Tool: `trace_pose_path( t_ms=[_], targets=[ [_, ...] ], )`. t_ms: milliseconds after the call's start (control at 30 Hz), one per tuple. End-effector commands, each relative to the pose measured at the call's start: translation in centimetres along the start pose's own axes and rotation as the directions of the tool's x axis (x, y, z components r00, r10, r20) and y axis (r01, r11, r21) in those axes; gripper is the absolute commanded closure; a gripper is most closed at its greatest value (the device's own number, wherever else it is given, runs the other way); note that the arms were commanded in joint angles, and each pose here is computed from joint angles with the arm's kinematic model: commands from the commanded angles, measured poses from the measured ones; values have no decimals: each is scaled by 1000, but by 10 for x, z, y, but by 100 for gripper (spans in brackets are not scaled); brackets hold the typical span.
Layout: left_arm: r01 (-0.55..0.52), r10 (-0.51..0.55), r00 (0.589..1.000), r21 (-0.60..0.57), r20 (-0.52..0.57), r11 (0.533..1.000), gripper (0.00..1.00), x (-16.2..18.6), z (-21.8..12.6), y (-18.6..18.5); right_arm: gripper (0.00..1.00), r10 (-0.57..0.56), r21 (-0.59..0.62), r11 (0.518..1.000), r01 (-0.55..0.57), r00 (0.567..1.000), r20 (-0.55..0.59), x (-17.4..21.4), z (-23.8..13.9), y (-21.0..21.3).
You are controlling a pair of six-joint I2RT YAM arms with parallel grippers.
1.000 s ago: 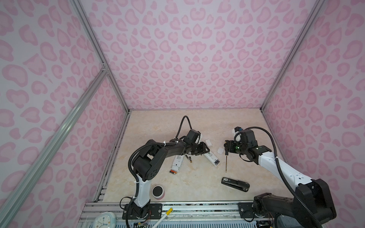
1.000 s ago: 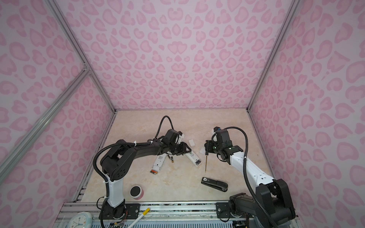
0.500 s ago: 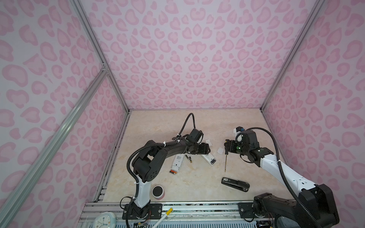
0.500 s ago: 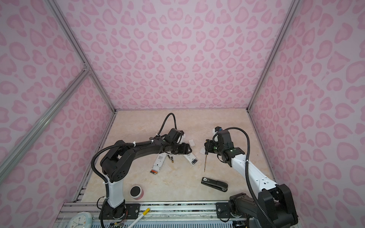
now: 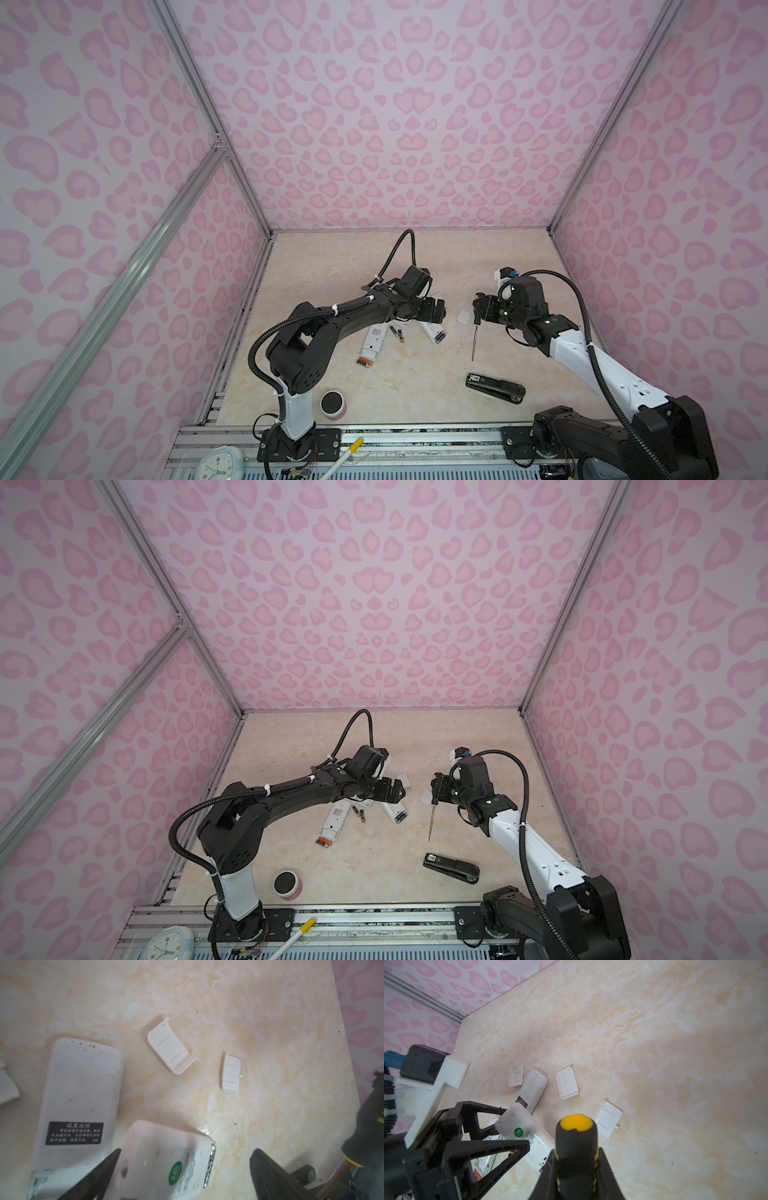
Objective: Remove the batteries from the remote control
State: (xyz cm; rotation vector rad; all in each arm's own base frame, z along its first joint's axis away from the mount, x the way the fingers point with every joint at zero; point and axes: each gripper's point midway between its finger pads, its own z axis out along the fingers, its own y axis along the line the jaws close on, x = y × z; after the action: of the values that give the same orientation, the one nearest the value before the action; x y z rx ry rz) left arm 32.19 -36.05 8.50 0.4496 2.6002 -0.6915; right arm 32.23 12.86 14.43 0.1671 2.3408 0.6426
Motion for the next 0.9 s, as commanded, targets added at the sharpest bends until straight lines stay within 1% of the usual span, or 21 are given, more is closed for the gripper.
trace_pose_path(
  t_ms=[0,67,167,233,300,400,567,633,700,767,800,833,867],
  targets=[
    [-25,25,1000,-26,-2,999,3,3,9,1,100,3,-2,1000,-3,999,34,-4,0,-1],
    [-19,17,999,-31,-44,999,3,8,18,2,100,10,-8,1000,-10,999,35,-3,2,0],
    [-46,46,999,3,19,999,3,-4,7,-16,100,18,-5,1000,-17,999,30,-1,3,-2],
    [-65,66,997,-19,48,998,3,-10,1,-15,100,25,-2,1000,-25,999,35,1,3,-4],
    [-52,55,998,-65,43,997,3,-11,0,-3,100,37,-11,999,-37,998,47,1,4,-4],
    [-30,33,995,-35,93,999,3,-20,-10,-7,100,52,-14,999,-51,997,48,2,6,-5],
    [-48,53,994,-45,101,998,3,-21,-12,-5,100,81,-29,996,-79,995,58,3,7,-5],
    [-86,91,986,-47,138,995,3,-23,-21,-9,100,85,-34,996,-83,994,67,-1,6,-3],
    [-115,123,974,-54,192,992,3,-28,-38,-12,100,93,-37,995,-90,992,87,-6,2,-1],
    [-113,121,968,-48,218,992,3,-31,-51,-14,100,107,-39,994,-103,988,110,-11,-1,0],
    [-109,117,970,-48,214,993,3,-30,-56,-13,100,112,-49,993,-106,986,124,-15,-3,2],
    [-113,112,973,-6,201,994,3,-26,-58,-16,100,117,-56,992,-110,984,136,-17,-4,3],
    [-116,102,973,60,206,991,3,-24,-62,-24,100,124,-69,991,-115,981,150,-21,-6,6]
  ],
)
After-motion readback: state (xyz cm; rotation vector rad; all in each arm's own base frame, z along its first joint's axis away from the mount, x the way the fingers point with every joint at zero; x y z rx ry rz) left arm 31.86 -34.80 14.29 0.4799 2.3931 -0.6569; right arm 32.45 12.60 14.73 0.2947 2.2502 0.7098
